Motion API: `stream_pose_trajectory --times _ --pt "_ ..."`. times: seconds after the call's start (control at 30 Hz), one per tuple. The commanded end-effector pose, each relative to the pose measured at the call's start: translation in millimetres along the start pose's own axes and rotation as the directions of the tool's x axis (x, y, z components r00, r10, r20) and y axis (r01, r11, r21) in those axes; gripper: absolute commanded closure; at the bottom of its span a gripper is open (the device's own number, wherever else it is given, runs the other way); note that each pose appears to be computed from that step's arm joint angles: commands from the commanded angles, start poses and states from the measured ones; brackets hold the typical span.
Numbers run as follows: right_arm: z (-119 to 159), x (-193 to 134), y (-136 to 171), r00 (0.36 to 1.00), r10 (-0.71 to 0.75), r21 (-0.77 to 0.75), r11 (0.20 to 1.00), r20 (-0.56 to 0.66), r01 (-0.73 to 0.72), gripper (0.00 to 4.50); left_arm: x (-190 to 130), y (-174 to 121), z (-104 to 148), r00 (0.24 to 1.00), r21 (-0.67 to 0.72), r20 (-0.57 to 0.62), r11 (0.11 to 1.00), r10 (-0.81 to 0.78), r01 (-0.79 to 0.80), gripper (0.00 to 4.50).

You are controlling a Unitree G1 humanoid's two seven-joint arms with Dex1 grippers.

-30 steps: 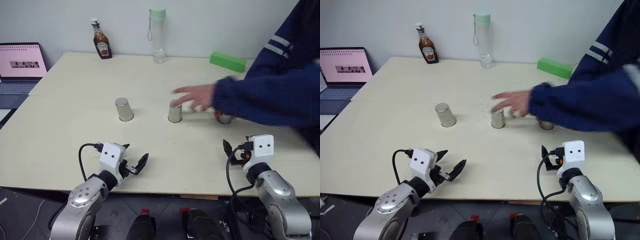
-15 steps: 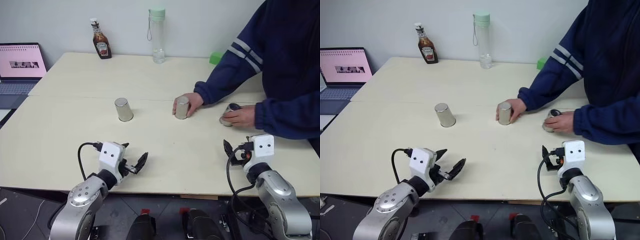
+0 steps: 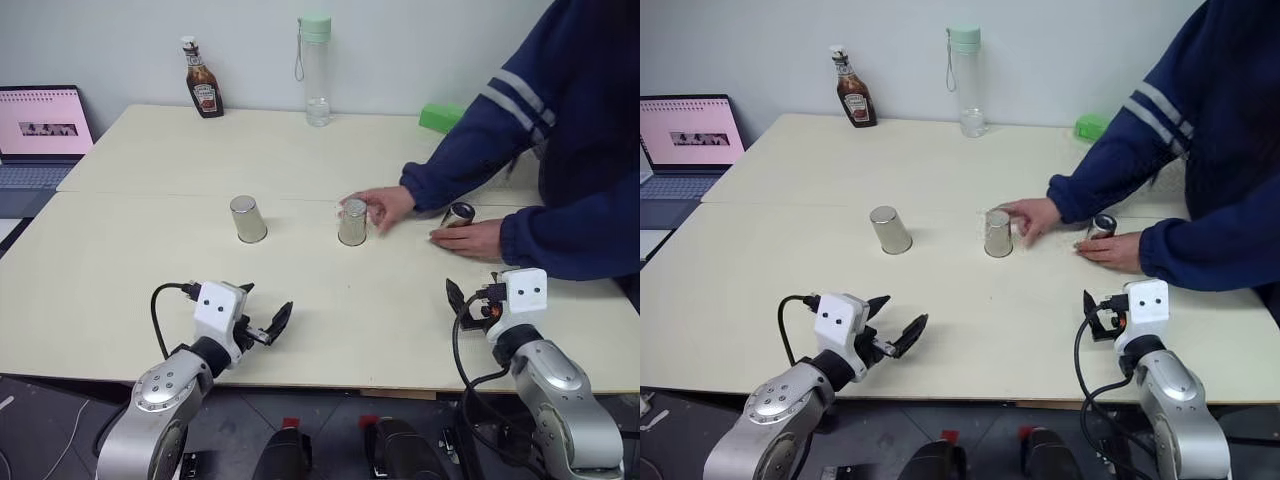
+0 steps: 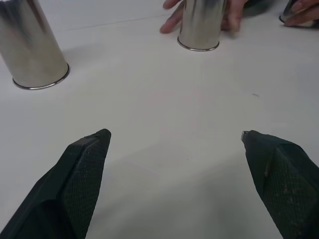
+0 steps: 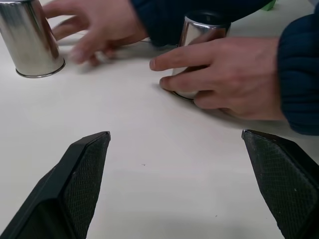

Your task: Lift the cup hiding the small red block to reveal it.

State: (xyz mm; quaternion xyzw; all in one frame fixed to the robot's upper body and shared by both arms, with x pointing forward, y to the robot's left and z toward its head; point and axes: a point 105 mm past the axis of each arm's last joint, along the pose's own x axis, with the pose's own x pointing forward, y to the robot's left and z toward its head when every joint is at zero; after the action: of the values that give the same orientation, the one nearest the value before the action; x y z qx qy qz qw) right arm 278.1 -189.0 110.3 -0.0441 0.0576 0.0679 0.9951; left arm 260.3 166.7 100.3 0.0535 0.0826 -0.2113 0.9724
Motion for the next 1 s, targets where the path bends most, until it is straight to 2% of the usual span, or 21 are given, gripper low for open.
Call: stream_pose_trajectory --times 0.03,0.3,0.47,0.57,0.83,1.0 --pt "18 -3 1 0.997 0.035 -0.001 0.999 0.076 -0.035 0.01 -3 1 14 0.999 0.028 0.049 1.000 0.001 -0.003 0.00" --pt "29 -5 27 0.971 0.209 -0.060 0.977 0.118 -0.203 0.01 14 -7 23 0.995 0.024 0.090 0.999 -0.032 0.029 0.00" --pt "33 -14 47 0.919 0.377 -0.070 0.926 0.117 -0.371 0.01 53 -17 28 0.989 0.065 0.102 0.993 -0.108 0.102 0.00" --pt "42 -15 51 0.892 0.430 -0.056 0.903 0.140 -0.426 0.01 91 -24 36 0.980 0.101 0.125 0.985 -0.152 0.140 0.00" --pt "45 -16 42 0.923 0.351 -0.061 0.937 0.157 -0.345 0.01 163 -46 54 0.960 0.087 0.183 0.976 -0.214 0.201 0.00" --pt "43 -19 40 0.943 0.293 -0.054 0.956 0.160 -0.288 0.01 186 -51 54 0.957 0.097 0.192 0.975 -0.216 0.201 0.00"
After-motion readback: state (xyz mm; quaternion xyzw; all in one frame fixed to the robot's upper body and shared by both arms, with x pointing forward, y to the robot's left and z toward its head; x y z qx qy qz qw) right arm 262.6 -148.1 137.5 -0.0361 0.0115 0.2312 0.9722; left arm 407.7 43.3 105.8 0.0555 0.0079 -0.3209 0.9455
